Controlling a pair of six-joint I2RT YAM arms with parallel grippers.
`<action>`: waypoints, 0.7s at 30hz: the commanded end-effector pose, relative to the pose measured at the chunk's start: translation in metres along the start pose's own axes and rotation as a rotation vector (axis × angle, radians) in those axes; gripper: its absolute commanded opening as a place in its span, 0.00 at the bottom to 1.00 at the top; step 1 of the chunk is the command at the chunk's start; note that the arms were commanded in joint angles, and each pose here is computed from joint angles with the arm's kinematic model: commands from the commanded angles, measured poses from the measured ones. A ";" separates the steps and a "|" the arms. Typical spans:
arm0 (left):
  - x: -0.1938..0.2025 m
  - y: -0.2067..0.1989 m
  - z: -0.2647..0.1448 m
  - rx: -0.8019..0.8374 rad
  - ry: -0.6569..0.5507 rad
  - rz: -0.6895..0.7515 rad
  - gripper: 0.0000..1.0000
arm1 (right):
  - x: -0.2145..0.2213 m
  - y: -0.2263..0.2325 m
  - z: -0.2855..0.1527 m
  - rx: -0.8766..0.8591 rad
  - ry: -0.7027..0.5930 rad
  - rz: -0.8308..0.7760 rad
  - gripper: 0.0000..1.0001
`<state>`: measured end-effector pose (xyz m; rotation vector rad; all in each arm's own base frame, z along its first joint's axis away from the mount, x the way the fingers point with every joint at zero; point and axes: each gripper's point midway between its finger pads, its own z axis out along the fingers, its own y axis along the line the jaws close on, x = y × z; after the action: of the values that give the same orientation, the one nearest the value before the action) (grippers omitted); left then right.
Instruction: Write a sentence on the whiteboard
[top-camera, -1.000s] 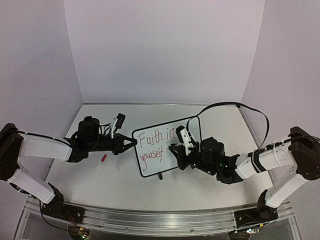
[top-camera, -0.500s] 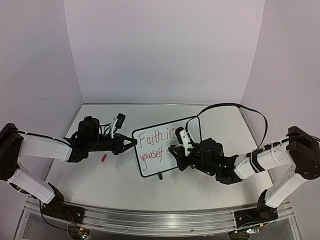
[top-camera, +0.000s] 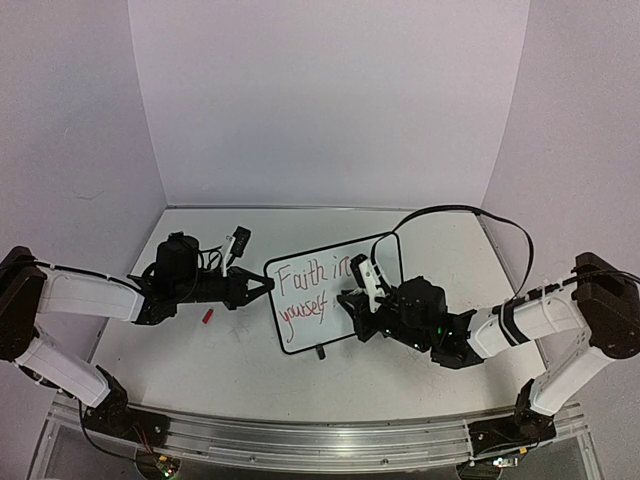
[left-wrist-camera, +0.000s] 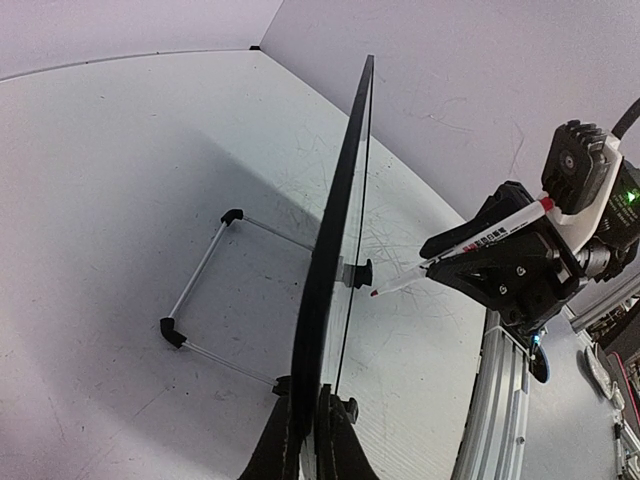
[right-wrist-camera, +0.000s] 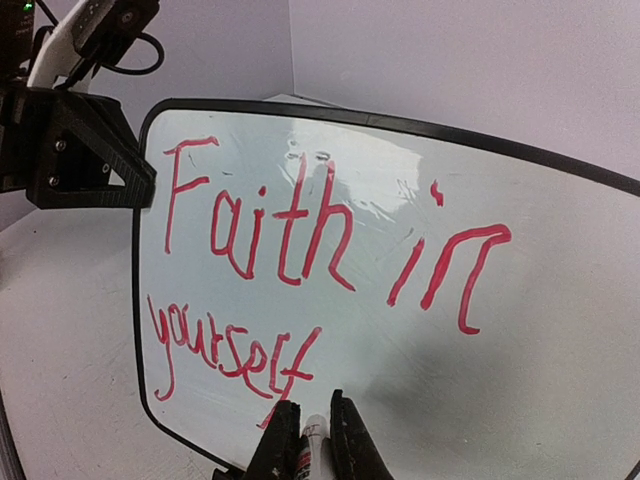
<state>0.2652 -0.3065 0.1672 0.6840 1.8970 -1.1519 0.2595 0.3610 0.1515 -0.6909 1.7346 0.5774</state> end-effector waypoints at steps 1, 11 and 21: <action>-0.013 0.004 -0.001 -0.040 -0.031 0.035 0.00 | -0.014 -0.012 -0.001 0.074 -0.054 0.032 0.00; -0.012 0.004 0.000 -0.037 -0.028 0.037 0.00 | -0.015 -0.016 -0.005 0.089 -0.067 0.028 0.00; -0.012 0.003 -0.001 -0.034 -0.029 0.040 0.00 | -0.021 -0.014 -0.003 0.084 -0.087 0.037 0.00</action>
<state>0.2652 -0.3065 0.1672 0.6843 1.8969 -1.1521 0.2699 0.3459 0.1497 -0.6053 1.7451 0.4984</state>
